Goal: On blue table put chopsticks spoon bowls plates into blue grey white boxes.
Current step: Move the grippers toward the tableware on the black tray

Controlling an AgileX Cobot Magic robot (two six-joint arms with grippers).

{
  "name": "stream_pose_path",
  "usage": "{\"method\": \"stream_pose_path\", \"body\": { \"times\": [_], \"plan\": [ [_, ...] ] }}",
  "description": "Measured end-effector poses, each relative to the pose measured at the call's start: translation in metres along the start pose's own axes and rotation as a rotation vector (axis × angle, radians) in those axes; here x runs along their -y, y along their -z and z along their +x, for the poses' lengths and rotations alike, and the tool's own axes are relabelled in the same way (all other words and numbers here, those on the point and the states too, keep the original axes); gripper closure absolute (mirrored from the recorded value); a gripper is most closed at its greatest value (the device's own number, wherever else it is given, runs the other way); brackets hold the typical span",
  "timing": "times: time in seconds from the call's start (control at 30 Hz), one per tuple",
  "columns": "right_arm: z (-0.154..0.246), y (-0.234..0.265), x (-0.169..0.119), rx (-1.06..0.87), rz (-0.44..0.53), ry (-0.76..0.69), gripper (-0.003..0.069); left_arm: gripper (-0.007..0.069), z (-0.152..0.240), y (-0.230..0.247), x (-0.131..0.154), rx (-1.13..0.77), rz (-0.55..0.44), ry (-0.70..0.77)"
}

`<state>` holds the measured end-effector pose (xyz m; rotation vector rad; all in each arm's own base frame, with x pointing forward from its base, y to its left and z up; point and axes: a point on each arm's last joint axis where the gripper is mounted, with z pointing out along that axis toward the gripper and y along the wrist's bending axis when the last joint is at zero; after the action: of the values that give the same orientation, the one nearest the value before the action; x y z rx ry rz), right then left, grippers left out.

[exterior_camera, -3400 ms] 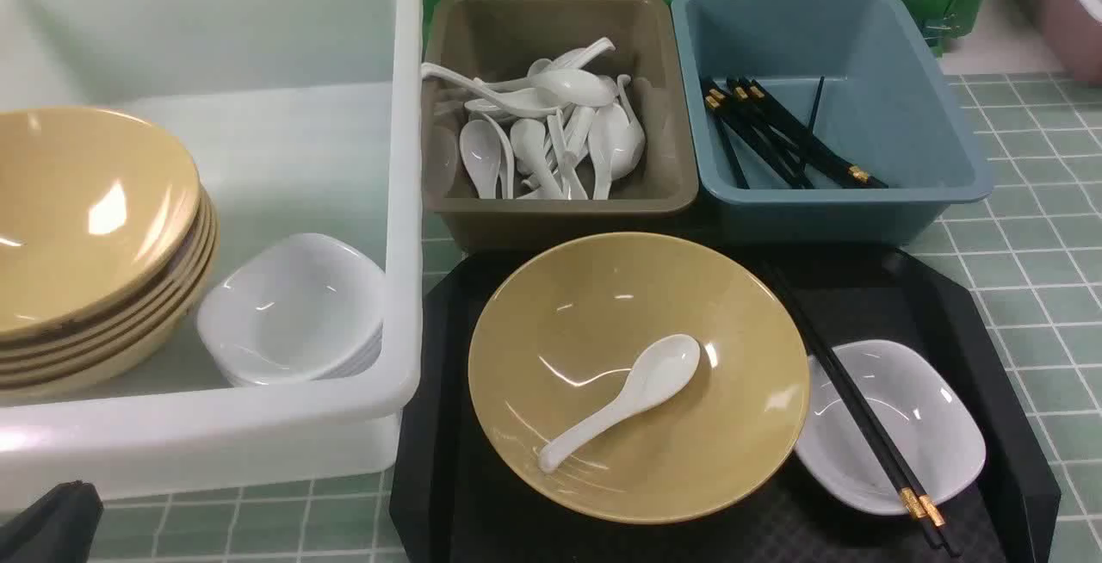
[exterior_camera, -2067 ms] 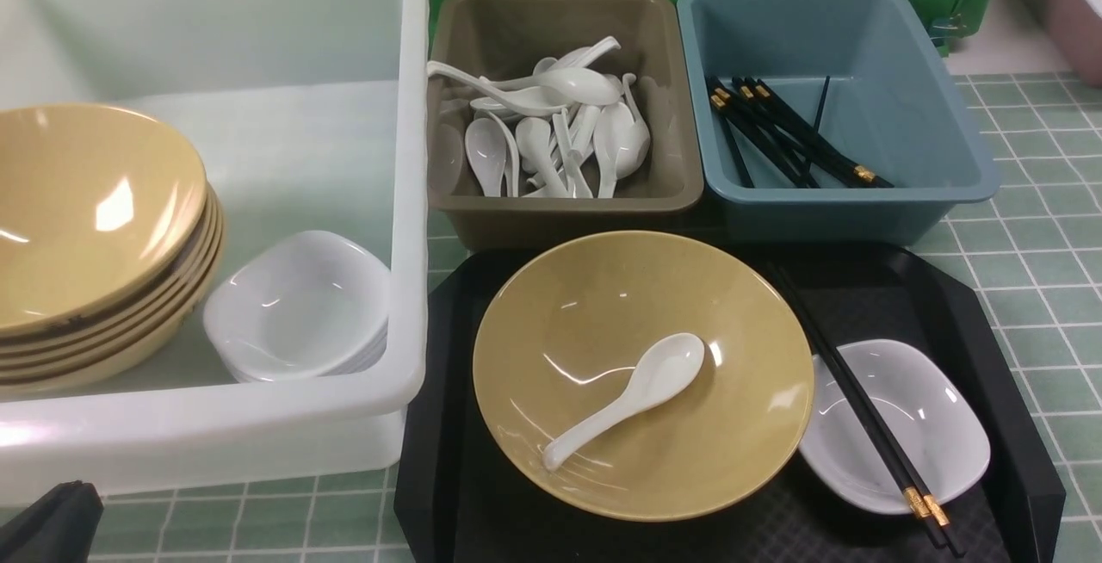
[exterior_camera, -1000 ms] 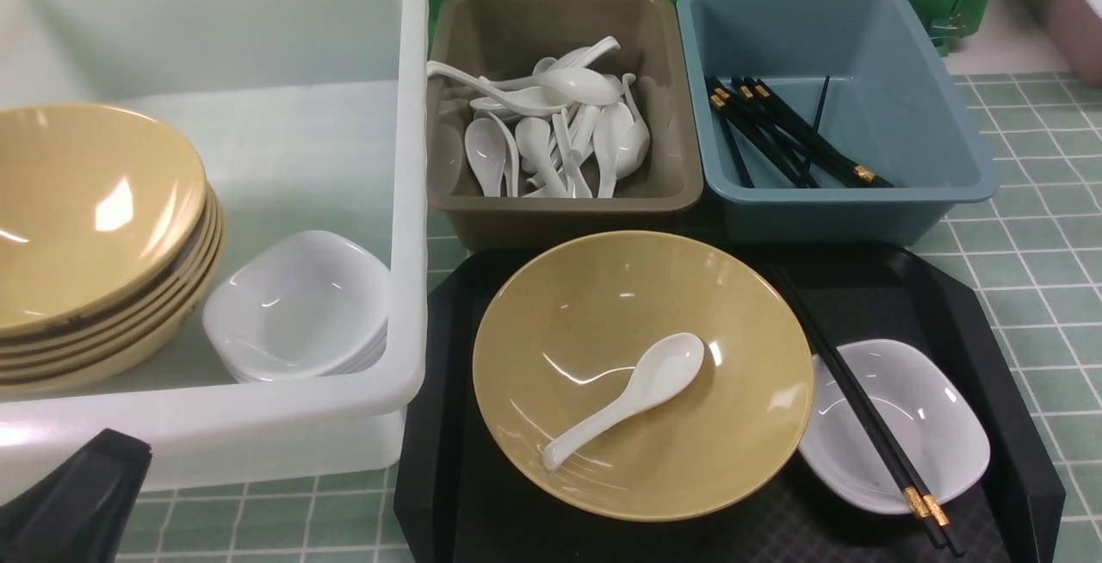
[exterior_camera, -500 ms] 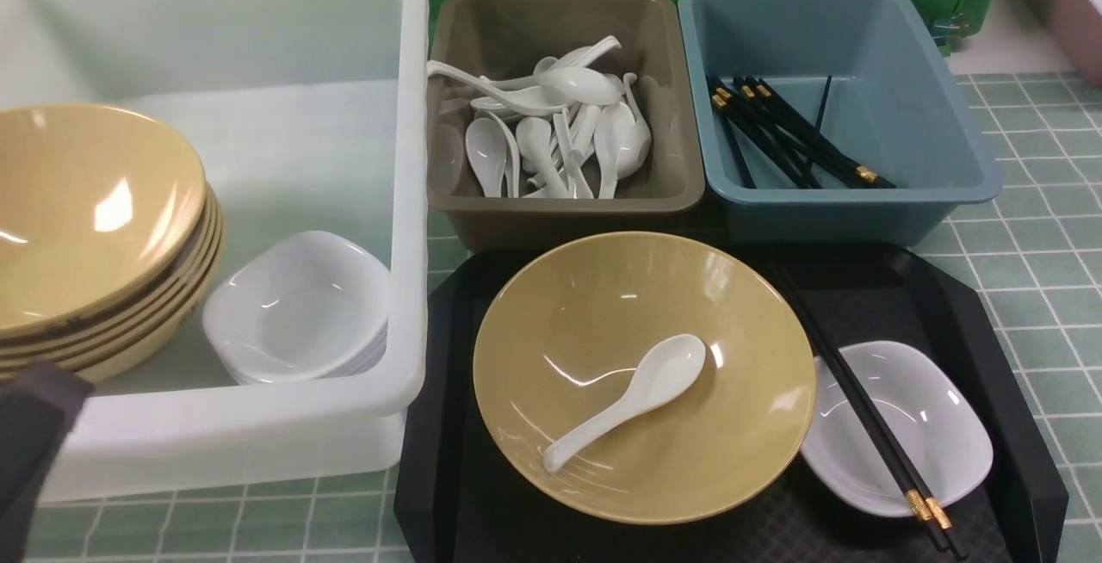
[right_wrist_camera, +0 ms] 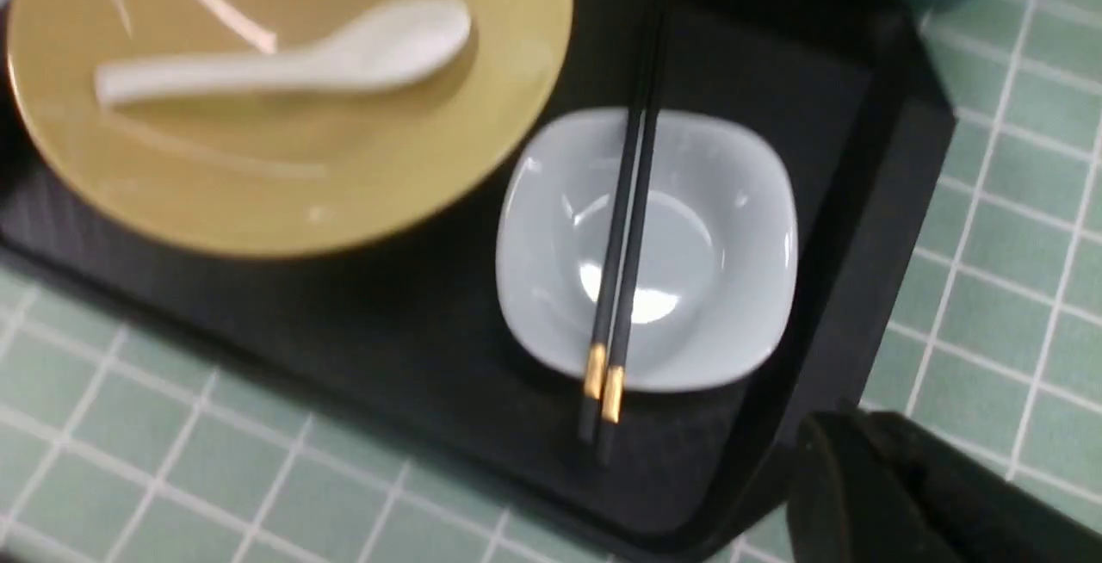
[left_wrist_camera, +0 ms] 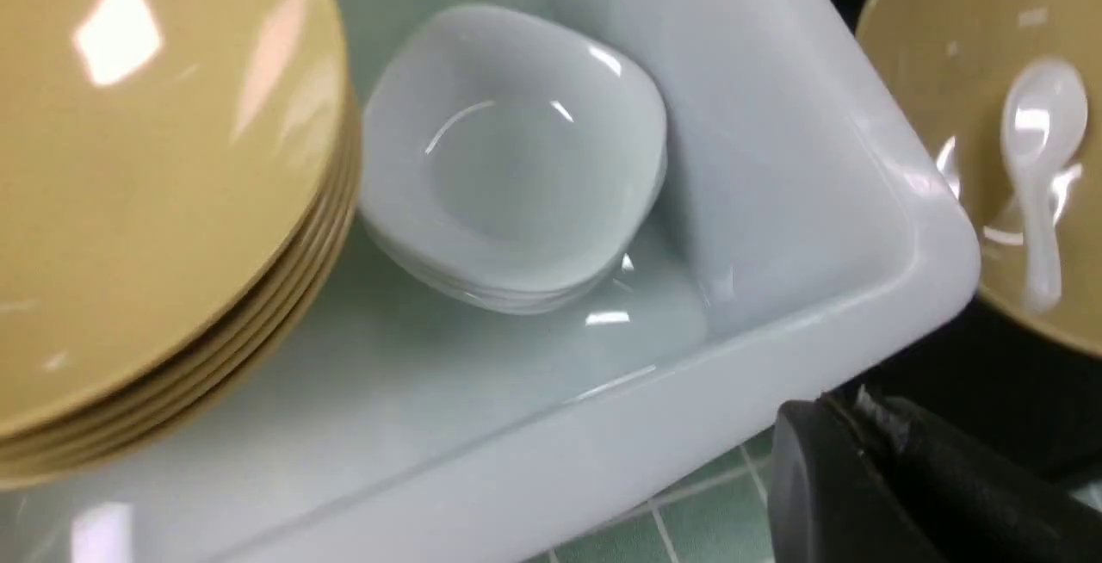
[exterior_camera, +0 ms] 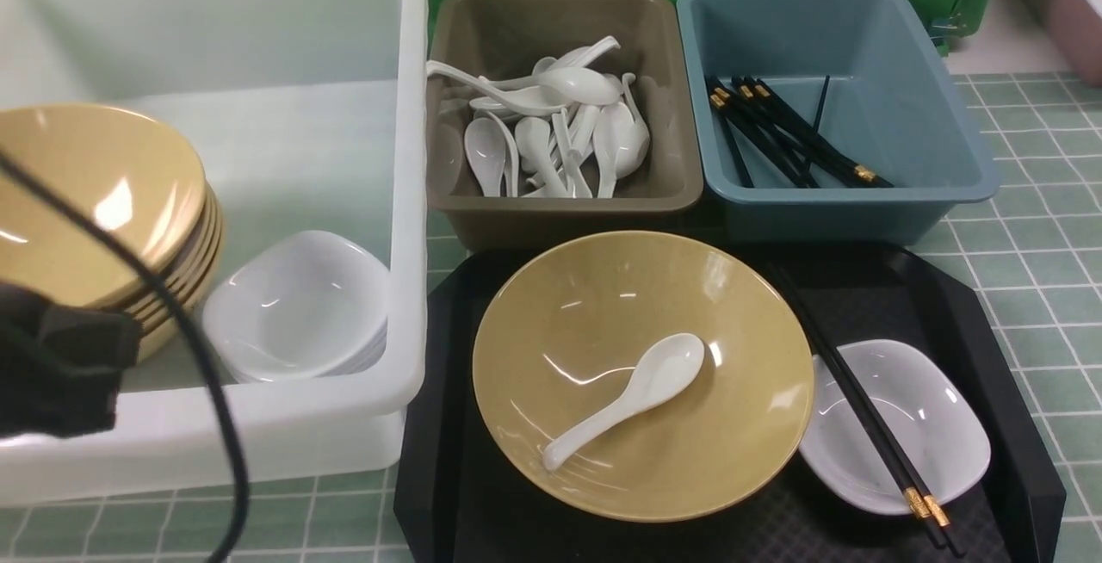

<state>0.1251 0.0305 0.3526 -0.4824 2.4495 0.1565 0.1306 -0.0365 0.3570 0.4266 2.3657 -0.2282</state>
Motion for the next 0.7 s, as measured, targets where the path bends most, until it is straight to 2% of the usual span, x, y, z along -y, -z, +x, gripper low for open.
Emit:
{"method": "stream_pose_path", "body": {
  "times": [0.2,0.43,0.5,0.53,0.57,0.63,0.67,0.7],
  "plan": [
    [-0.024,-0.045,-0.002,-0.177,-0.053,0.084,0.0621,0.0621,-0.036,-0.023,0.039,-0.080,0.179,-0.205],
    [-0.040,-0.105,-0.005,-0.296,-0.018,0.086,0.0596,0.0621,-0.049,-0.047,0.087,-0.132,0.320,-0.365],
    [-0.042,-0.134,-0.003,-0.351,-0.019,0.070,0.0533,0.0621,-0.047,-0.057,0.102,-0.173,0.356,-0.412],
    [-0.043,-0.134,-0.003,-0.350,-0.019,0.069,0.0527,0.0621,-0.046,-0.058,0.103,-0.176,0.359,-0.417],
    [-0.042,-0.154,-0.004,-0.388,-0.025,0.069,0.0455,0.0621,-0.045,-0.062,0.109,-0.193,0.372,-0.433],
    [-0.042,-0.167,-0.005,-0.411,-0.035,0.061,0.0369,0.0621,-0.044,-0.064,0.111,-0.202,0.377,-0.439],
    [-0.042,-0.170,-0.005,-0.415,-0.037,0.060,0.0359,0.0621,-0.044,-0.064,0.112,-0.202,0.378,-0.440],
    [-0.041,-0.179,-0.005,-0.429,-0.042,0.053,0.0284,0.0621,-0.044,-0.064,0.112,-0.201,0.373,-0.446]
  ]
}}
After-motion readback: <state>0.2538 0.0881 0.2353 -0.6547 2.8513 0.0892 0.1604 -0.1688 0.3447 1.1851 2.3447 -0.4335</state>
